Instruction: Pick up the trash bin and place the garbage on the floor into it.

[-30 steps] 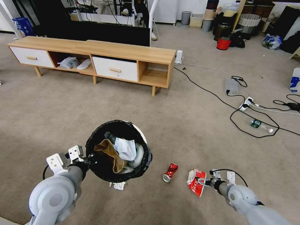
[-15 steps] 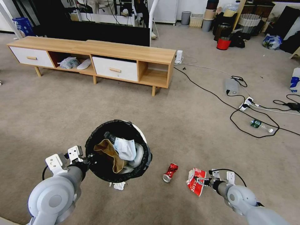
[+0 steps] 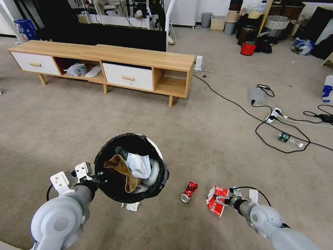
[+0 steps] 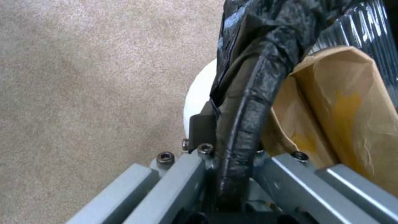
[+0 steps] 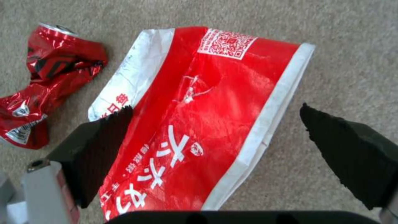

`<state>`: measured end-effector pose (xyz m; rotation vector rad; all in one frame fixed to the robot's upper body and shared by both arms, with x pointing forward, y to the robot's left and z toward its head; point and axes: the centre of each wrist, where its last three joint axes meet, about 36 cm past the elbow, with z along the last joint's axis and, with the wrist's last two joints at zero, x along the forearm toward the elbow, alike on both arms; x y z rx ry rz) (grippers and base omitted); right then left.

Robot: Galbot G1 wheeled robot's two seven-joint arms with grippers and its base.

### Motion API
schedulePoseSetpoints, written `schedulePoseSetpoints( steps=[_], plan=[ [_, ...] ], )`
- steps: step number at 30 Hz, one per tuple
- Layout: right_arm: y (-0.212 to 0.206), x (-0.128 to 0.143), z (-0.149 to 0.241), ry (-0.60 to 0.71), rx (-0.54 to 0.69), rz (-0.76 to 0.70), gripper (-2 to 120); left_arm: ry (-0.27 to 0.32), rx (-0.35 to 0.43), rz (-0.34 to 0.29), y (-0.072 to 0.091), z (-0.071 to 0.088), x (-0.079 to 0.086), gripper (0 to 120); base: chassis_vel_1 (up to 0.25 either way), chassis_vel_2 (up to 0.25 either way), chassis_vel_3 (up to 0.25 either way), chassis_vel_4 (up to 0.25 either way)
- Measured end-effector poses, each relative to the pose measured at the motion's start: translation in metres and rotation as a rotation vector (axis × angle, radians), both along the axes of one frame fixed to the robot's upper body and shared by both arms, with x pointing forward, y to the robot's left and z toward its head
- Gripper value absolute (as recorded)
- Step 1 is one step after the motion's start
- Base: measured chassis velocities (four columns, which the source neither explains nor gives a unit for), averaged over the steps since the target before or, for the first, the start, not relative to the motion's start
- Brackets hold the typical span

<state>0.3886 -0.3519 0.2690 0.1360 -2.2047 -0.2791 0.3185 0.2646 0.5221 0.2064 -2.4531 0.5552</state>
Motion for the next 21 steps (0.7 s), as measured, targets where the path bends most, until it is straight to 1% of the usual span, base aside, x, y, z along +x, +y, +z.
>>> schedulePoseSetpoints(
  steps=[21],
  plan=[
    [0.0025,0.0039,-0.0059,0.002,0.0,0.002,100,0.007,0.001,-0.006,0.0003,-0.0038,0.0048,0,0.0,0.0,0.0,0.0]
  ],
)
